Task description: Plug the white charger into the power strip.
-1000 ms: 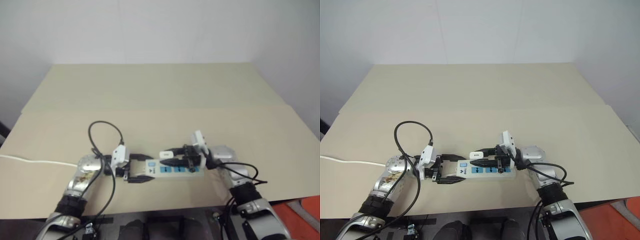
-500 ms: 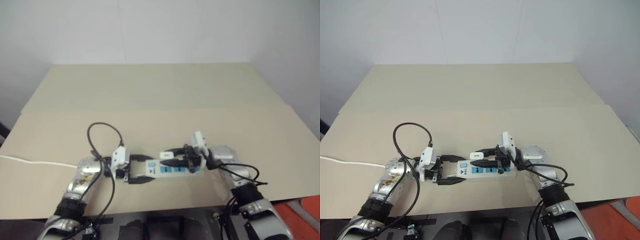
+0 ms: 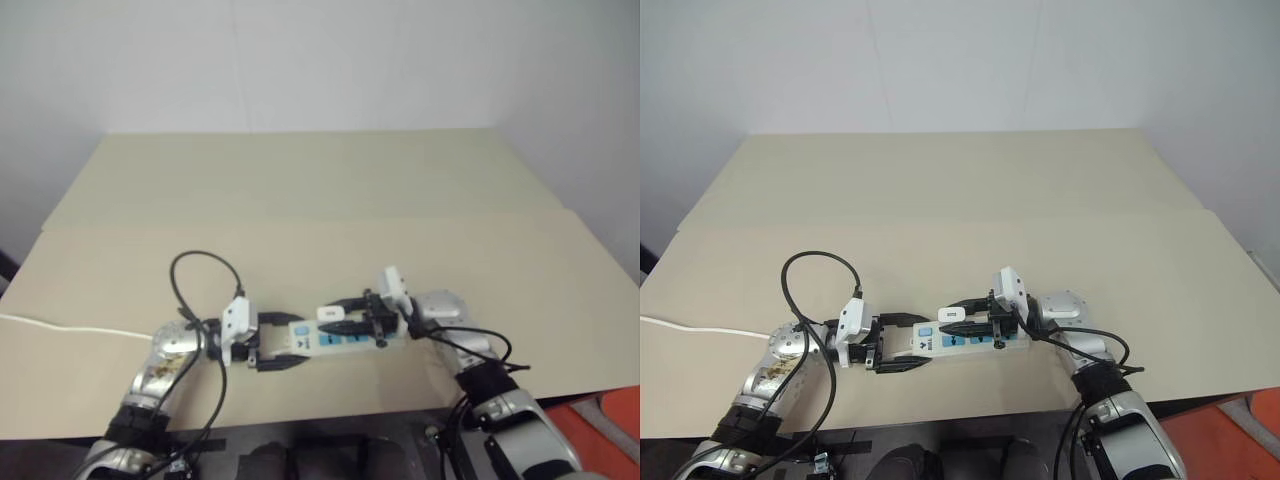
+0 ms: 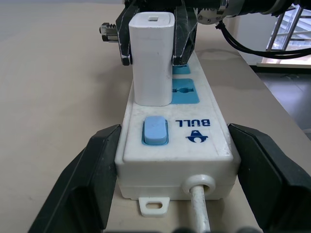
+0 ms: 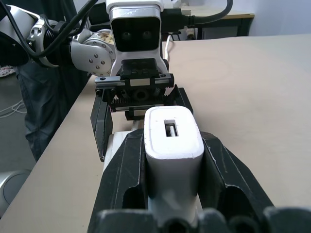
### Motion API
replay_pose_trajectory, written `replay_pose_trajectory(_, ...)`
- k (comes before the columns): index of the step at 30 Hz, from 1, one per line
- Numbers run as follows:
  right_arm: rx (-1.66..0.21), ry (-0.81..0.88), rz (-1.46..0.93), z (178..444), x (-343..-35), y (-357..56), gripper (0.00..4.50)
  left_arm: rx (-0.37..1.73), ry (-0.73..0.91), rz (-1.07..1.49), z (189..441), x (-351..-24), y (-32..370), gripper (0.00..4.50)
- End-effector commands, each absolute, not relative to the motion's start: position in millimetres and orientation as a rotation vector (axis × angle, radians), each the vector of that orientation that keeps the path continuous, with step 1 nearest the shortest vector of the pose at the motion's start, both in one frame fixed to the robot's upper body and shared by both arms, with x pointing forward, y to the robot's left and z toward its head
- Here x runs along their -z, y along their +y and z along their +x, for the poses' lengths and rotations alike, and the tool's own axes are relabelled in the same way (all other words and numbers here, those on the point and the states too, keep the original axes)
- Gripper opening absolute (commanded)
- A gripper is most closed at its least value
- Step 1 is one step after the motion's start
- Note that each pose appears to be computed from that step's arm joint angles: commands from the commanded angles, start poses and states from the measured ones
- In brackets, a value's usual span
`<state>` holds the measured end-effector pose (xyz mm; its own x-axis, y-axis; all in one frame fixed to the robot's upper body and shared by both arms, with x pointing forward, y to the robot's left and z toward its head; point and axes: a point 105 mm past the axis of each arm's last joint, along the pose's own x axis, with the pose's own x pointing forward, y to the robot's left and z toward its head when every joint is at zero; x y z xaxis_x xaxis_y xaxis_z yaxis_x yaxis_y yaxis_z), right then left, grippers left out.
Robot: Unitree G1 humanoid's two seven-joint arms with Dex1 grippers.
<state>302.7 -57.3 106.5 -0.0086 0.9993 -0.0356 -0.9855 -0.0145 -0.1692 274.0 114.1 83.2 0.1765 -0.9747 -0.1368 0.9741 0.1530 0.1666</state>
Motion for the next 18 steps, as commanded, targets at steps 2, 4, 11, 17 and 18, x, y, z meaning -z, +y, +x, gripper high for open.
replay_pose_trajectory(2,-1.386,0.178,-0.177,316,-52,-109,1.11,1.351,-0.026,0.276,279,-96,137,3.21)
replay_pose_trajectory(4,-1.384,0.183,-0.169,317,-53,-108,1.11,1.354,-0.025,0.278,279,-96,137,3.21)
replay_pose_trajectory(11,-1.379,0.222,-0.156,323,-61,-104,1.11,1.361,-0.019,0.281,278,-94,137,3.21)
replay_pose_trajectory(17,-1.438,0.182,-0.147,320,-82,-104,2.43,1.361,-0.022,0.282,279,-94,137,3.21)
replay_pose_trajectory(18,-1.446,0.157,-0.144,318,-87,-103,2.77,1.36,-0.022,0.282,279,-94,138,3.21)
